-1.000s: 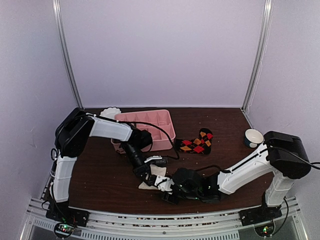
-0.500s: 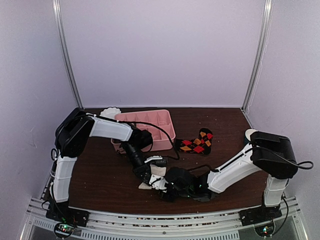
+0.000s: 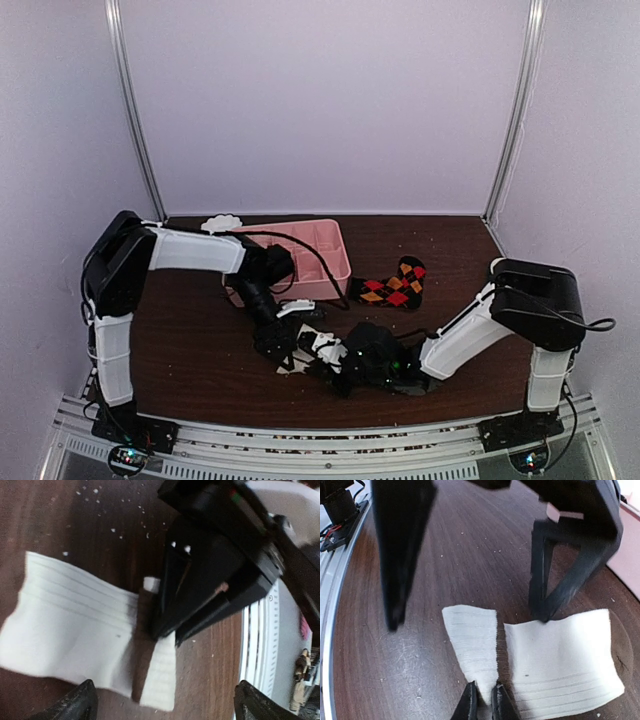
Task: Roll the socks
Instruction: Roll the sock.
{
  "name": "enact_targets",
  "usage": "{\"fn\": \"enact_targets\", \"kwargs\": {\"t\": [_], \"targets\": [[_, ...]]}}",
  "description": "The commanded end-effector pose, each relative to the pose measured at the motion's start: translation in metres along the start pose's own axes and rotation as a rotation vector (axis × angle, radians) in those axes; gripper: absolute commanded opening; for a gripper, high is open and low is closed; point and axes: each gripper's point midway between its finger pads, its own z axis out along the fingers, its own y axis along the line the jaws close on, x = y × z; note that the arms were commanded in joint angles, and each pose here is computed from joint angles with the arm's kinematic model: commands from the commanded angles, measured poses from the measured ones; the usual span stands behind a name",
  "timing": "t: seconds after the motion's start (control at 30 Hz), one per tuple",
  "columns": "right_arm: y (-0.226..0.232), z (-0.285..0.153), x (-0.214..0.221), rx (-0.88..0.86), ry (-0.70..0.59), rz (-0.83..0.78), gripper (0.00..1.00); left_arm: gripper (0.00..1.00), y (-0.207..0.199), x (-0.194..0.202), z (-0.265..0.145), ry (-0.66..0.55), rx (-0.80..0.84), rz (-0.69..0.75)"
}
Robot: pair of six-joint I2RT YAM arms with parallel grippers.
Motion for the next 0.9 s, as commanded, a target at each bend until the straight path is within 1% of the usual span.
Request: {"fn": "enact_targets", "kwargs": {"t": [0.0,0.07,0.13,0.2,0.27,0.33,0.4,0.43,0.5,0.57,0.6,0.63,0.67,0.7,0.77,0.83,0.87], "targets": [[0.010,-0.016,0.117,-0.106,0.344,0.190,0.00,0.98,0.006,-0.010,-0.041,-0.080,-0.224,0.166],[0.010,-0.018,0.120,-0.124,0.354,0.236,0.00,0.98,0.009,-0.011,-0.052,-0.113,-0.336,0.223],[0.010,-0.022,0.123,-0.143,0.363,0.274,0.00,0.98,0.014,-0.011,-0.063,-0.132,-0.448,0.243],[0.012,-0.024,0.128,-0.158,0.386,0.300,0.00,0.98,0.015,-0.011,-0.074,-0.106,-0.549,0.232],[0.013,-0.025,0.135,-0.166,0.433,0.324,0.00,0.98,0.018,-0.013,-0.084,-0.057,-0.641,0.231],[0.014,-0.026,0.141,-0.173,0.470,0.336,0.00,0.98,0.032,-0.006,-0.091,-0.014,-0.714,0.197],[0.013,-0.026,0.144,-0.170,0.496,0.344,0.00,0.98,0.052,0.004,-0.102,0.023,-0.790,0.125],[0.012,-0.026,0.144,-0.167,0.507,0.351,0.00,0.98,0.061,0.008,-0.111,0.020,-0.816,0.083],[0.012,-0.027,0.145,-0.169,0.525,0.363,0.00,0.98,0.068,0.007,-0.131,-0.021,-0.839,0.030],[0.014,-0.027,0.148,-0.173,0.544,0.372,0.00,0.98,0.076,0.003,-0.157,-0.117,-0.859,-0.043],[0.014,-0.027,0.149,-0.175,0.554,0.376,0.00,0.98,0.080,0.003,-0.169,-0.162,-0.848,-0.079],[0.014,-0.027,0.151,-0.178,0.565,0.383,0.00,0.98,0.076,0.005,-0.169,-0.179,-0.766,-0.100],[0.015,-0.027,0.151,-0.179,0.570,0.393,0.00,0.98,0.066,0.000,-0.167,-0.205,-0.668,-0.074],[0.015,-0.027,0.152,-0.182,0.577,0.406,0.00,0.98,0.053,-0.007,-0.163,-0.232,-0.599,-0.017],[0.015,-0.027,0.154,-0.189,0.586,0.438,0.00,0.98,0.025,-0.022,-0.159,-0.259,-0.626,0.136],[0.014,-0.028,0.158,-0.193,0.603,0.479,0.00,0.98,0.003,-0.023,-0.136,-0.235,-0.637,0.260],[0.013,-0.027,0.158,-0.200,0.605,0.504,0.00,0.98,-0.007,-0.024,-0.125,-0.226,-0.607,0.306]]}}
